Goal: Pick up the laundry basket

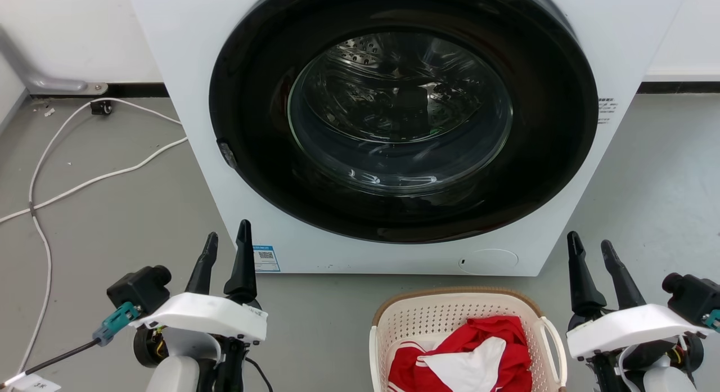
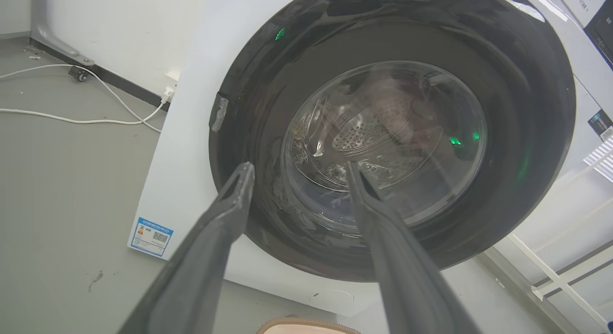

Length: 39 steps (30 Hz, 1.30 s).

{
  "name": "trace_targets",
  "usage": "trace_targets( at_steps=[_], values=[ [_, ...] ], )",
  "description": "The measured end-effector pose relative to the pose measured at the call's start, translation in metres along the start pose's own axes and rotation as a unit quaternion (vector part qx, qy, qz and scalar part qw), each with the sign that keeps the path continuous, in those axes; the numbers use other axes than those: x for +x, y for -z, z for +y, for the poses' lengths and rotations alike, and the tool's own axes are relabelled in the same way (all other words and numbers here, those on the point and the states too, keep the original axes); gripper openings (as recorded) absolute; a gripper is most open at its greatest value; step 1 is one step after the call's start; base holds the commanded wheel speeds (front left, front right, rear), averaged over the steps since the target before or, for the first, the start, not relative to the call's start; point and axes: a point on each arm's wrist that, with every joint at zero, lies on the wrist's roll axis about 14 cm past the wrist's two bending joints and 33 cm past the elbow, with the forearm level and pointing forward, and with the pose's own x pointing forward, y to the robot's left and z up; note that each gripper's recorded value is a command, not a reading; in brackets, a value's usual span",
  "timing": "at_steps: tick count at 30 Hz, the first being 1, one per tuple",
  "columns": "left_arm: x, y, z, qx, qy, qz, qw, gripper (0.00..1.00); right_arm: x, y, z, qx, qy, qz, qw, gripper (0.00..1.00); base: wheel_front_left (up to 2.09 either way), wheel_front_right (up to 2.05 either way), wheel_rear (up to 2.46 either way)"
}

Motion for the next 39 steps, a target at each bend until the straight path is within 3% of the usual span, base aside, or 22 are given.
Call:
trace_targets(
  at_steps=[14,39],
  values=[
    [0.001,0.002,-0.004,0.088,0.009,-0.005,0.996,1.0,0.002,0.005,-0.001,-0.092,-0.006,0.006,0.996,1.0,0.0,0.0,0.0],
    [-0.001,0.009,-0.012,0.203,0.032,-0.008,0.979,1.0,0.002,0.012,0.0,-0.206,-0.021,0.021,0.978,1.0,0.0,0.0,0.0]
  ],
)
